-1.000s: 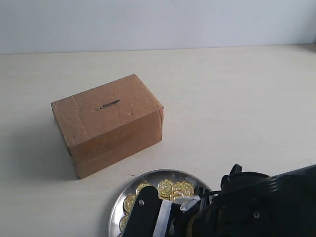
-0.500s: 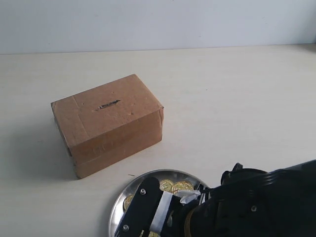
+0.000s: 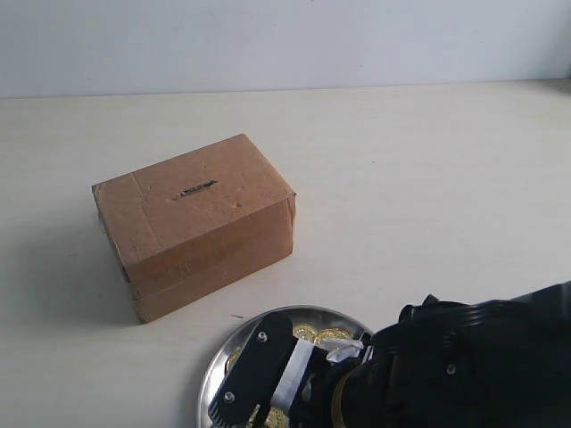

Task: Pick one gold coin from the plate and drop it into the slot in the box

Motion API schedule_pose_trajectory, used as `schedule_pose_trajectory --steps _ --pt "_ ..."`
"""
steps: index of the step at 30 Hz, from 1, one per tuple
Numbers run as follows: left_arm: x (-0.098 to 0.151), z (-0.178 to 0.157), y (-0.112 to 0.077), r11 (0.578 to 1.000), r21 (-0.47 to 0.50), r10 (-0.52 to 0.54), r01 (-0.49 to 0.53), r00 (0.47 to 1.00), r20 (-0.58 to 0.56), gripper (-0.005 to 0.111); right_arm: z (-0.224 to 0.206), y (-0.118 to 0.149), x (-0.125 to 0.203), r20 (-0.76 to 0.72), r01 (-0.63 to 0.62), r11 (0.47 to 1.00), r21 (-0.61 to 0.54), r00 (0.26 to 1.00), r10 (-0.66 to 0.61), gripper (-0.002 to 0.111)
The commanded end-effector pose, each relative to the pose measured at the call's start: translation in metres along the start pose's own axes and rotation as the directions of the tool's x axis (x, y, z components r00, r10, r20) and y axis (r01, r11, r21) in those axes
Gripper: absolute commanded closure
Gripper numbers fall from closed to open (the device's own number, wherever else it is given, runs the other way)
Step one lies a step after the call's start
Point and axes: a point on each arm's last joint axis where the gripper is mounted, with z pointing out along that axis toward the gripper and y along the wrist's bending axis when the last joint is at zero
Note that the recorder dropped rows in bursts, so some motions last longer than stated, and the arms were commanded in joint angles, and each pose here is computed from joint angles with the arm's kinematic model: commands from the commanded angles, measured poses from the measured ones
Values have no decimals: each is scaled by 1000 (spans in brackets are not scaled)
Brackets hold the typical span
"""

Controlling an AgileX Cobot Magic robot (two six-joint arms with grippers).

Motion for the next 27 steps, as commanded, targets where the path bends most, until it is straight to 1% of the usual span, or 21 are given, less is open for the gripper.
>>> schedule_pose_trajectory --steps 1,5,7,10,15,20,27 --pt "0 0 0 1000 -7 -3 3 1000 11 107 2 -1 2 -17 -23 1000 1 1000 23 70" --pt "0 0 0 1000 -7 -3 3 1000 11 107 3 -1 2 -20 -23 1000 1 1000 23 76" --pt "0 0 0 1000 -7 -3 3 1000 11 107 3 -1 2 -20 -23 1000 1 1000 23 84" --pt "0 0 0 1000 -7 -3 3 1000 11 107 3 -1 1 -8 -23 1000 -1 1000 23 91" --pt "0 0 0 1000 -7 -3 3 1000 11 107 0 -1 -3 19 -24 1000 -4 1000 24 91" --pt "0 0 0 1000 -7 -3 3 1000 11 107 -14 -1 -8 78 -24 1000 -9 997 25 91" --pt "0 0 0 1000 -7 -3 3 1000 11 107 -17 -1 -9 89 -24 1000 -10 996 25 91"
